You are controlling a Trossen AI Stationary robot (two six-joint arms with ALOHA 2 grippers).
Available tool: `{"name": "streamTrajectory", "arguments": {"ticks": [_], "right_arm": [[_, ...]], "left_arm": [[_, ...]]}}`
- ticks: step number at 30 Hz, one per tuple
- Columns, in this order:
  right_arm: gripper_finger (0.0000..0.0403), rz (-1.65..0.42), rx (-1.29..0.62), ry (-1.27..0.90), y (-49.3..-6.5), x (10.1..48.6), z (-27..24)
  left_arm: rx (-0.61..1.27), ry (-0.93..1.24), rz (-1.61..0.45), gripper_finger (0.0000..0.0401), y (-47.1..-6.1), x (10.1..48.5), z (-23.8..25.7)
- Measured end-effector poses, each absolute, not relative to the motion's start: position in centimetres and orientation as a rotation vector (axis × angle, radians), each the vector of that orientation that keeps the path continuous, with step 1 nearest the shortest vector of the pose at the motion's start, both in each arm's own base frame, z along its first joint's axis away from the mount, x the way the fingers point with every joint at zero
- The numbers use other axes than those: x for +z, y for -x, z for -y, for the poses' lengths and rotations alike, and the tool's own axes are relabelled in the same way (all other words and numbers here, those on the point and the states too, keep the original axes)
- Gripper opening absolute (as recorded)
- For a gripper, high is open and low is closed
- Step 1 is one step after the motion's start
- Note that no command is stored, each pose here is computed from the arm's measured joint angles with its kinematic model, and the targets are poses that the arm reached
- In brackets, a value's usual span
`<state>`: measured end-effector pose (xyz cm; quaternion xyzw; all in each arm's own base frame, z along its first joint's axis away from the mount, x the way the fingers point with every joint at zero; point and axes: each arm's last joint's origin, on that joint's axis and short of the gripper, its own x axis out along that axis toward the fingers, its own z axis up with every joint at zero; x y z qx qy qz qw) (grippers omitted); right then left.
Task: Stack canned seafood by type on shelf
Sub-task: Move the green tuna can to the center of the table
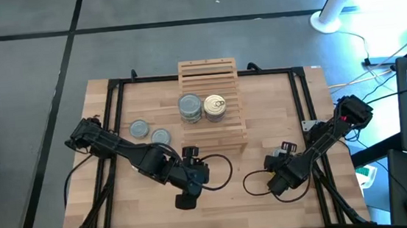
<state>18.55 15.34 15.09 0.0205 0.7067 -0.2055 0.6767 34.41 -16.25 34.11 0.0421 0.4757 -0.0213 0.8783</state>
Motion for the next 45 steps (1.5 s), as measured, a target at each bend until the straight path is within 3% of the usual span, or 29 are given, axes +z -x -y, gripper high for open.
{"name": "streamTrajectory", "arguments": {"ticks": [29,45], "right_arm": [[0.0004,-1.539,-0.349,-0.126,-20.1,16.4,-16.8],[0.0002,-1.361,-0.12,-0.282,-22.3,16.4,-18.8]], "left_arm": [[-0.024,-0.094,-1.037,0.021,-32.1,35.6,15.8],[-0.004,-0.08,-1.024,0.021,-31.1,35.7,17.3]]}}
